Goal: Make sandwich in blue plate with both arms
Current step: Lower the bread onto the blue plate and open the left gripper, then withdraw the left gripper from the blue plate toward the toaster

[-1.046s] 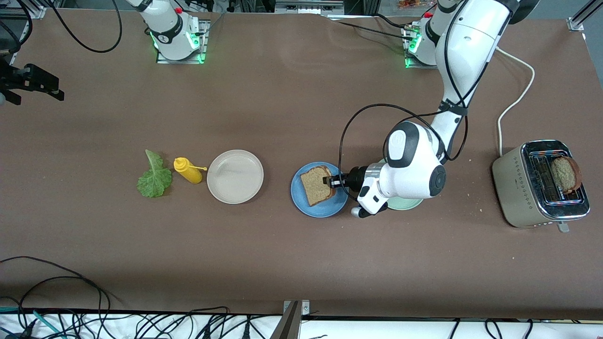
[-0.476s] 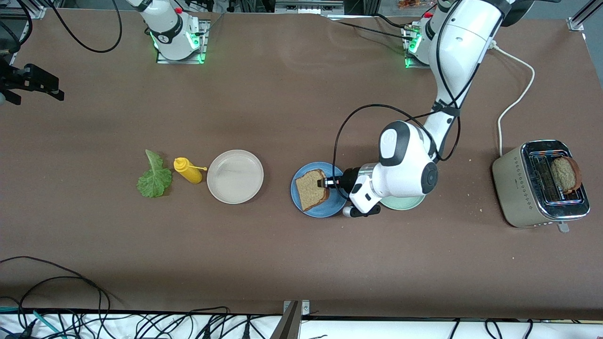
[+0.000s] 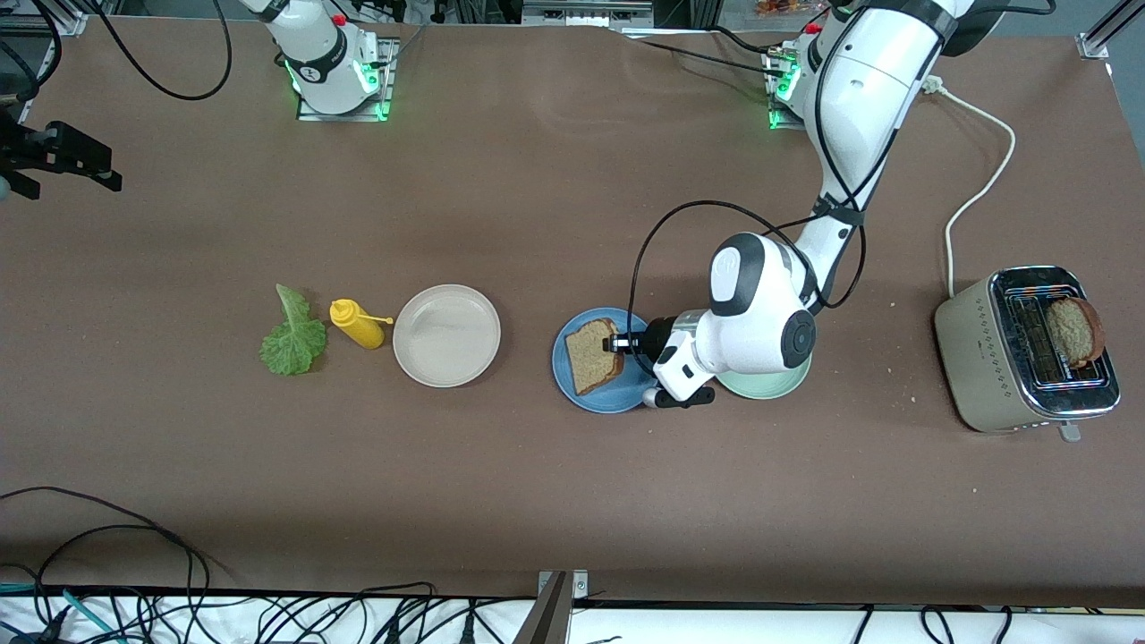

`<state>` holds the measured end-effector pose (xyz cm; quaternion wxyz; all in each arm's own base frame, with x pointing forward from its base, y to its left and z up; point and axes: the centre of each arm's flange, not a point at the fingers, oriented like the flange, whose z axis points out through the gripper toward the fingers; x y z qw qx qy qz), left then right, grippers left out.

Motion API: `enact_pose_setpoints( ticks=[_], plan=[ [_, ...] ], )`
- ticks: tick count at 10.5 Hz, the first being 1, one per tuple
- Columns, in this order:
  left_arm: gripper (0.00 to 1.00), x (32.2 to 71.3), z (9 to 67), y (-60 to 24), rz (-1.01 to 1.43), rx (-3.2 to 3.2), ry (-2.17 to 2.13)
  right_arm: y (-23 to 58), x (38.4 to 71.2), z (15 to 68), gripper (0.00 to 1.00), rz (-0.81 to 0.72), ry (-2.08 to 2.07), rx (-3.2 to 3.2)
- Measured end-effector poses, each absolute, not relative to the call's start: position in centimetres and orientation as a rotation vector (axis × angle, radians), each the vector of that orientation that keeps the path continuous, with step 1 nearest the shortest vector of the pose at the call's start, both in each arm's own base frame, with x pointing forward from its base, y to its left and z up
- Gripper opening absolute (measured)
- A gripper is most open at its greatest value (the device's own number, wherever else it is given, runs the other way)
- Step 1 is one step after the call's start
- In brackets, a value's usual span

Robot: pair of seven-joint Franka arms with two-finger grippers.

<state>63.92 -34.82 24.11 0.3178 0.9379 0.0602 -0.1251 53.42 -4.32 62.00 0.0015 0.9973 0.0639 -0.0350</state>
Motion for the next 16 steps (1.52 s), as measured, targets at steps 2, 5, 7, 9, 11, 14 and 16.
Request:
enact_pose_setpoints(
  ticks=[2,5,7,9,11,14,16],
  plan=[
    [0.23,64.1,23.5,-34.3,-0.326,2.472,0.147,-4.4,53.4,62.0,1.0,-0.11,0.199,3.13],
    [0.61,65.3,23.4,-31.8,-0.299,2.476,0.17,-4.4,53.4,62.0,1.0,-0.11,0.199,3.13],
    [0.88,67.0,23.1,-27.6,-0.285,2.496,0.232,-4.4,53.4,62.0,1.0,-0.11,0.199,3.13],
    [1.0,68.7,23.3,-22.6,-0.266,2.513,0.302,-4.4,53.4,62.0,1.0,-0.111,0.199,3.13],
    [1.0,69.2,24.2,-19.4,-0.302,2.518,0.327,-4.4,53.4,62.0,1.0,-0.111,0.199,3.13],
    [1.0,69.1,29.0,-14.3,-0.32,2.656,0.265,-4.3,53.4,61.9,1.0,-0.114,0.201,3.13],
    [1.0,68.3,34.2,-12.5,-0.238,2.851,0.131,-4.2,53.6,61.6,1.0,-0.124,0.203,3.13]
  ],
)
